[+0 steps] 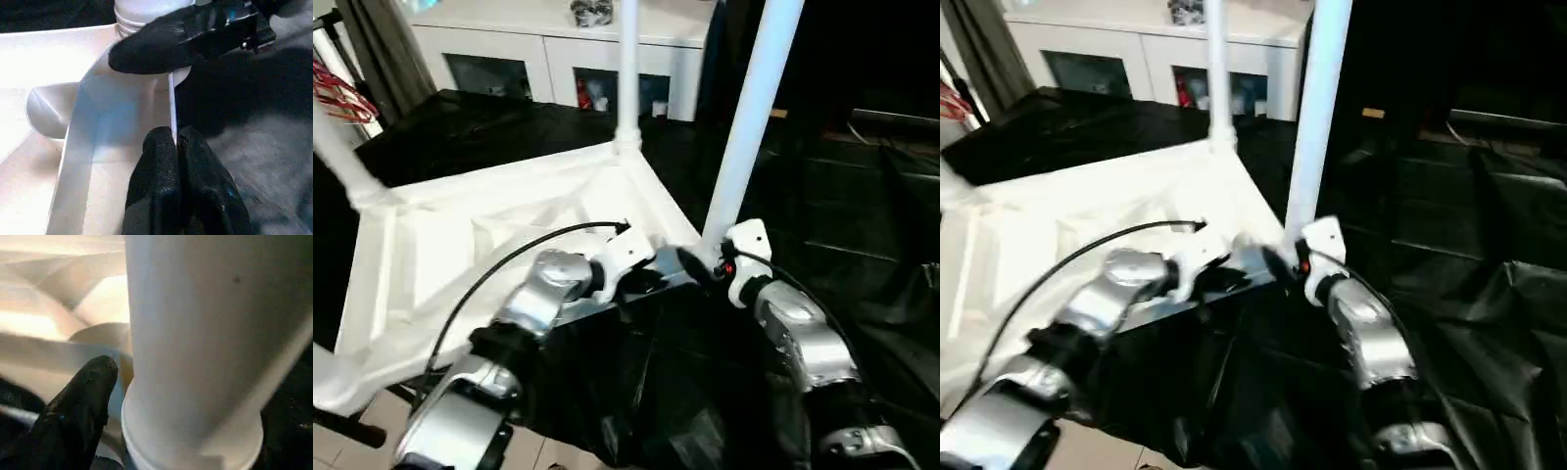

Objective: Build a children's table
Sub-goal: Rotate leg to tighten

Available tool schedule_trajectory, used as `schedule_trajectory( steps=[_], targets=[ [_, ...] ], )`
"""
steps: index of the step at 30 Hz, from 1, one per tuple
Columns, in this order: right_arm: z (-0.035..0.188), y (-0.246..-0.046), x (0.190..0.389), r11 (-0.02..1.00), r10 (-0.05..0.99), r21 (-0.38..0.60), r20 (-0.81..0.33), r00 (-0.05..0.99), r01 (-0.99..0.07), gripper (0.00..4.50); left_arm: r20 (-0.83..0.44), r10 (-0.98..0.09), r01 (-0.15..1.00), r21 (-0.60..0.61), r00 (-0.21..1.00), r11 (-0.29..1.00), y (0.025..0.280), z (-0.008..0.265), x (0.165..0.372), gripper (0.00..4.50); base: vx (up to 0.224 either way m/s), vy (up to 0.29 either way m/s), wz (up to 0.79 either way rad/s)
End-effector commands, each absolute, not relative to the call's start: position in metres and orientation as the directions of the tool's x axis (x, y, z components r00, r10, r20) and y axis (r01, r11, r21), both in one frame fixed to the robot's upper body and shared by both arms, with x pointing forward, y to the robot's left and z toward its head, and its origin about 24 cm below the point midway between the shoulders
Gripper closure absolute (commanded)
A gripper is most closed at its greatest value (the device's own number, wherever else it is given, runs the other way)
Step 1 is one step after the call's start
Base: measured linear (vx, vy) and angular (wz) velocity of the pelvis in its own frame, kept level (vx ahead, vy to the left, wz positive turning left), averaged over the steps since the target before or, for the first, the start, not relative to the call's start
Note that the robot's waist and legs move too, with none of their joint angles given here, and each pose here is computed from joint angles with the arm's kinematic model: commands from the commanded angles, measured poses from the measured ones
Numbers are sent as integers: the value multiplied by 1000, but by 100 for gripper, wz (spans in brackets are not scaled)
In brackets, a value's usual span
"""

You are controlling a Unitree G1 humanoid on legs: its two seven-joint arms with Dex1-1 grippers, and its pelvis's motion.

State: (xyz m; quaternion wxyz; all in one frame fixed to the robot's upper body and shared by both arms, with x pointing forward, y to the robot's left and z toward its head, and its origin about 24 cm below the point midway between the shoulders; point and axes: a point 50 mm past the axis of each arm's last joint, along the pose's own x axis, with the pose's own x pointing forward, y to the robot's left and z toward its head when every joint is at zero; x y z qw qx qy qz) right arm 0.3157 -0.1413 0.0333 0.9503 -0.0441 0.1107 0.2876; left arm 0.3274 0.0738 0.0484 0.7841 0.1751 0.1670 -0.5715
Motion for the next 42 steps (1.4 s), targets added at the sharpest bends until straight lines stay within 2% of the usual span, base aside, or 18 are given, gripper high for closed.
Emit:
schedule_trajectory(
  steps=[1,2,4,7,13,21,23,25,26,27,28,32,33,34,36,38,40,42],
  targets=[
    [29,-122,303,707,680,-9,-262,684,-707,70,-423,-886,981,98,192,166,61,56,320,450,0,0,0],
    [29,-122,303,707,680,-9,-262,684,-707,70,-423,-886,981,98,192,166,61,56,320,450,0,0,0],
    [31,-130,290,592,769,-13,-290,569,-806,70,-451,-881,989,91,145,116,70,55,318,450,0,0,0],
    [32,-133,281,519,815,17,-312,488,-855,70,-464,-880,994,79,104,76,76,55,316,450,0,0,0],
    [35,-139,265,384,870,45,-351,345,-922,126,-505,-863,999,40,6,-16,89,56,311,450,0,0,0],
    [34,-142,261,351,878,71,-371,302,-934,172,-505,-863,999,28,-12,-30,92,58,310,450,0,0,0],
    [33,-140,263,377,869,63,-368,329,-924,173,-498,-867,999,32,11,-5,92,57,311,450,0,0,0],
    [31,-140,270,461,836,50,-361,415,-886,175,-486,-873,999,33,45,34,90,56,313,450,0,0,0],
    [29,-140,280,562,779,21,-349,521,-827,176,-469,-877,995,44,104,94,87,56,317,450,0,0,0],
    [29,-140,280,562,779,21,-349,521,-827,176,-469,-877,995,44,104,94,87,56,317,450,0,0,0],
    [25,-140,293,715,665,20,-330,670,-699,176,-446,-871,978,68,208,199,79,57,325,450,0,0,0],
    [19,-137,304,831,540,63,-326,776,-552,176,-434,-841,945,103,323,310,68,58,334,450,0,0,0],
    [14,-132,311,896,438,81,-334,835,-437,176,-428,-809,913,116,402,392,56,57,339,450,0,0,0],
    [14,-132,311,896,438,81,-334,835,-437,176,-428,-809,913,116,402,392,56,57,339,450,0,0,0],
    [11,-123,318,935,352,84,-341,871,-345,176,-417,-783,882,122,461,455,42,56,341,450,0,0,0],
    [13,-113,321,930,364,79,-323,874,-359,176,-413,-794,891,122,447,438,34,55,338,450,0,0,0],
    [15,-109,322,920,389,73,-305,869,-386,121,-409,-810,905,133,422,404,30,55,335,450,0,0,0],
    [17,-108,322,903,427,88,-293,855,-421,104,-404,-826,918,133,394,373,29,56,333,450,0,0,0]
  ],
)
